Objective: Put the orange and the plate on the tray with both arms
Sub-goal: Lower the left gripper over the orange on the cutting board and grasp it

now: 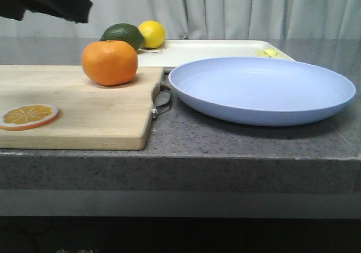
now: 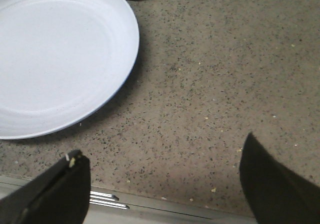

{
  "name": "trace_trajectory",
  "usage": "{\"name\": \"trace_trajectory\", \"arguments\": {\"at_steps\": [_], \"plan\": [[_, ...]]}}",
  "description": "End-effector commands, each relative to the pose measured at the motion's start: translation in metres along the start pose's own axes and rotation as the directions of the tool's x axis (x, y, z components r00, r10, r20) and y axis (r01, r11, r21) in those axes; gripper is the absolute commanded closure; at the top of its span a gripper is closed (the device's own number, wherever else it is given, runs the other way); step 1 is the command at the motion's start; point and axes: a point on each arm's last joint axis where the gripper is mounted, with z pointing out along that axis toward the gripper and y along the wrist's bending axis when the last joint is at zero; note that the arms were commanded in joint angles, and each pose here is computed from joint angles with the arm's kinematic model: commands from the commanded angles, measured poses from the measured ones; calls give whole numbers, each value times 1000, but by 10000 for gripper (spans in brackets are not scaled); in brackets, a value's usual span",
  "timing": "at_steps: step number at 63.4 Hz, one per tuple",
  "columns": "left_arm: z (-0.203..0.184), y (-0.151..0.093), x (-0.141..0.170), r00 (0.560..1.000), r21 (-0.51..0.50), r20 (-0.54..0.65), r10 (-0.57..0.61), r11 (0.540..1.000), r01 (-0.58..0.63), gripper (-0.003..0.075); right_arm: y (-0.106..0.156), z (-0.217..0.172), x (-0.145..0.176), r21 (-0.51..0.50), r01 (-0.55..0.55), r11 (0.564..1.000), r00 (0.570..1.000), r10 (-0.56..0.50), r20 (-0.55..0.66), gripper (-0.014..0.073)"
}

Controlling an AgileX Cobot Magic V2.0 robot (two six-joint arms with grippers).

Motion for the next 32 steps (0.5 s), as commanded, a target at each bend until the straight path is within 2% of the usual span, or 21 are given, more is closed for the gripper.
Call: {"name": "trace_trajectory", "arguments": {"at_steps": [1,17,32], "plan": [[8,-2,-31,994,2,105,6,1000,-6,101,0,-4,-13,2,4,1000,997,-4,82,-18],[60,-1,-47,999,2,39,5,1000,-5,101,0,-4,-13,2,4,1000,997,-4,82,-18],[87,0,-49,1000,3,-17,4,1000,-4,101,0,-4,-13,2,4,1000,997,-4,82,-18]]}}
